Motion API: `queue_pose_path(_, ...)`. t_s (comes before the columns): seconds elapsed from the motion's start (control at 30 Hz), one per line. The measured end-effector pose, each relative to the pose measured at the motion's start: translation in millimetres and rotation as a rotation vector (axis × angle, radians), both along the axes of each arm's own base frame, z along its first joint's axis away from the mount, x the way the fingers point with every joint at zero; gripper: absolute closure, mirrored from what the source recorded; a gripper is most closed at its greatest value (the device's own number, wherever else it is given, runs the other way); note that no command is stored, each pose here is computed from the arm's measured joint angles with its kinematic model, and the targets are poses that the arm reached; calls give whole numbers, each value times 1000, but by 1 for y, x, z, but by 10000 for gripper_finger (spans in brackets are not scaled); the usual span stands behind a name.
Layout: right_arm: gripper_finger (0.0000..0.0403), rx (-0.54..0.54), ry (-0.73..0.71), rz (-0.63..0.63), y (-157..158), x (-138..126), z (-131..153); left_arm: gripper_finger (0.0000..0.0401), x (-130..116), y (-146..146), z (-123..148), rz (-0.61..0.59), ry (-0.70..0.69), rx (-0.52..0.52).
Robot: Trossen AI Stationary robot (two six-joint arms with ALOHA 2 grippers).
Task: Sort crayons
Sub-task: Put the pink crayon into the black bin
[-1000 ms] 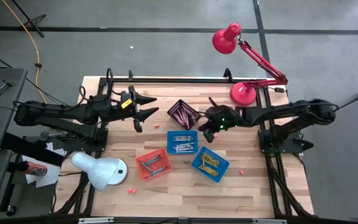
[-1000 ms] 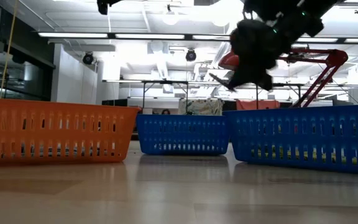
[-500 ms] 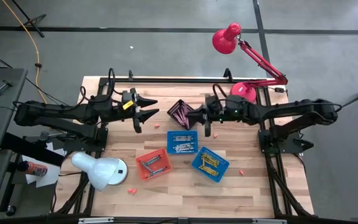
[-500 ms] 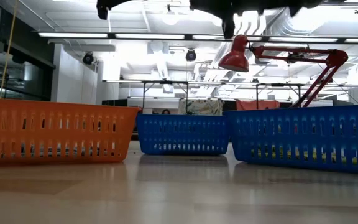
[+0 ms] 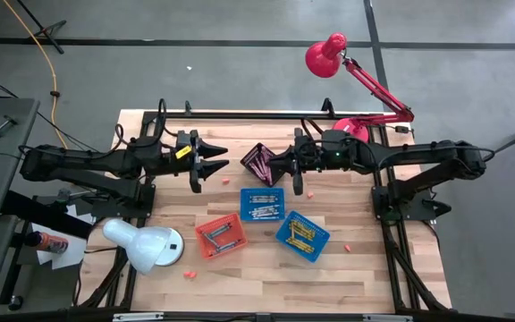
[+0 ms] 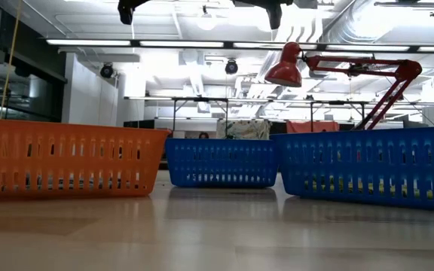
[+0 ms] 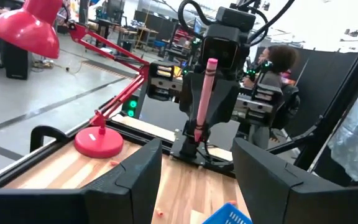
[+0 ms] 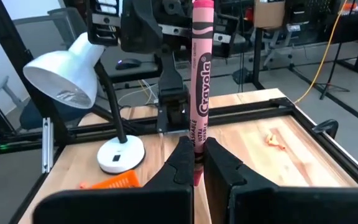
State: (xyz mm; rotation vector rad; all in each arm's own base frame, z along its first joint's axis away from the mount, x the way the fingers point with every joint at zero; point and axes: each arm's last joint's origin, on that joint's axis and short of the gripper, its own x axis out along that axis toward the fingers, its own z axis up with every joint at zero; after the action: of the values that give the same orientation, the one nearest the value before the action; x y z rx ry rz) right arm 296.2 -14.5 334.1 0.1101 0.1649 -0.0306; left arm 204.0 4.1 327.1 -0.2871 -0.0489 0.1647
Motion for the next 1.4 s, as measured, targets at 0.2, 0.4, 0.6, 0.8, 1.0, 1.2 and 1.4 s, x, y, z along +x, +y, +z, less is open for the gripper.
queue_pose_path(0.2,402,1,19,0,0,0,-2,215,0,0,0,0,1,0)
queue_pose_path(0.4,402,1,27,0,0,0,-3,215,0,0,0,1,7,32)
queue_pose_path(0.6,402,3,38,0,0,-1,-4,215,0,0,0,1,7,33)
queue_pose_path(0.8,402,6,41,0,0,-1,-4,215,0,0,0,1,7,34)
queue_pose_path(1.0,402,51,79,-19,0,4,-12,215,0,0,0,1,8,34)
queue_pose_path(1.2,402,137,183,-59,-4,21,-39,215,0,0,-1,2,11,34)
queue_pose_path(1.4,402,275,404,-196,-30,39,-61,215,0,0,-1,2,11,34)
